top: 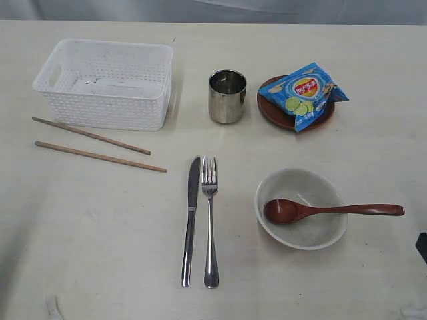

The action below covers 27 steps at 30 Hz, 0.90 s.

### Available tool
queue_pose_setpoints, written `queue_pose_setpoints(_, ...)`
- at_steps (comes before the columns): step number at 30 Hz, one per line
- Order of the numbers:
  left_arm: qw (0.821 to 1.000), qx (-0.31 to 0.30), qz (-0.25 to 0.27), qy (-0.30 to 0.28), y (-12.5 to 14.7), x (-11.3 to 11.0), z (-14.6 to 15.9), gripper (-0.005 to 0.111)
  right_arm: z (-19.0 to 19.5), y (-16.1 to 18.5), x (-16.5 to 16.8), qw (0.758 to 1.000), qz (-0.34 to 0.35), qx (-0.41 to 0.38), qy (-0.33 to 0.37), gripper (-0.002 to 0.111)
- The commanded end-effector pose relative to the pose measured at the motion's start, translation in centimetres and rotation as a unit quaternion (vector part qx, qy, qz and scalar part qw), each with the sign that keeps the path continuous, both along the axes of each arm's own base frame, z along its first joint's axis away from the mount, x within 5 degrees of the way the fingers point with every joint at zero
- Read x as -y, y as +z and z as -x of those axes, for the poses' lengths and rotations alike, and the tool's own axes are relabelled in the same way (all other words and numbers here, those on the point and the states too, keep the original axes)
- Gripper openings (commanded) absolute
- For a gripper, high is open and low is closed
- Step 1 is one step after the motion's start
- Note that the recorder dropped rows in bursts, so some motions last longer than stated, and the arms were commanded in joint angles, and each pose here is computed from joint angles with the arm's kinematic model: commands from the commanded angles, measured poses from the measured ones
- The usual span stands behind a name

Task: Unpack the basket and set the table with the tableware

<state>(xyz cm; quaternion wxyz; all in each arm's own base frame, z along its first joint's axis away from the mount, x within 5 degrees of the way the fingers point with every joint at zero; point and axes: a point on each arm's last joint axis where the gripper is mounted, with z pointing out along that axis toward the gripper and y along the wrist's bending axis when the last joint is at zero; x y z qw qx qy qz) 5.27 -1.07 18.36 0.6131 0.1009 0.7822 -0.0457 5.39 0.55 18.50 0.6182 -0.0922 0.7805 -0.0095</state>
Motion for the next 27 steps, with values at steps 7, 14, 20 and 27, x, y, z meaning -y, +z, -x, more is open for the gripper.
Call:
queue_pose_setpoints(7,1.000,0.002,0.001,-0.003,0.0,0.0,0.0,0.000,0.0,-0.1,0.0,1.000,0.005,0.003,0.001,0.000)
queue_pose_setpoints(14,0.984,0.099,0.145,0.003,2.3,0.2,-0.2,0.000,0.0,-0.1,0.0,1.000,0.005,0.003,0.001,0.000)
queue_pose_setpoints(20,0.946,0.132,0.294,0.014,3.9,0.0,-0.1,0.000,0.0,-0.1,0.0,1.000,0.005,0.003,0.001,0.000)
queue_pose_setpoints(27,0.965,-0.043,0.256,0.023,7.4,1.3,-3.0,0.000,0.0,-0.1,0.0,1.000,0.005,0.003,0.001,0.000)
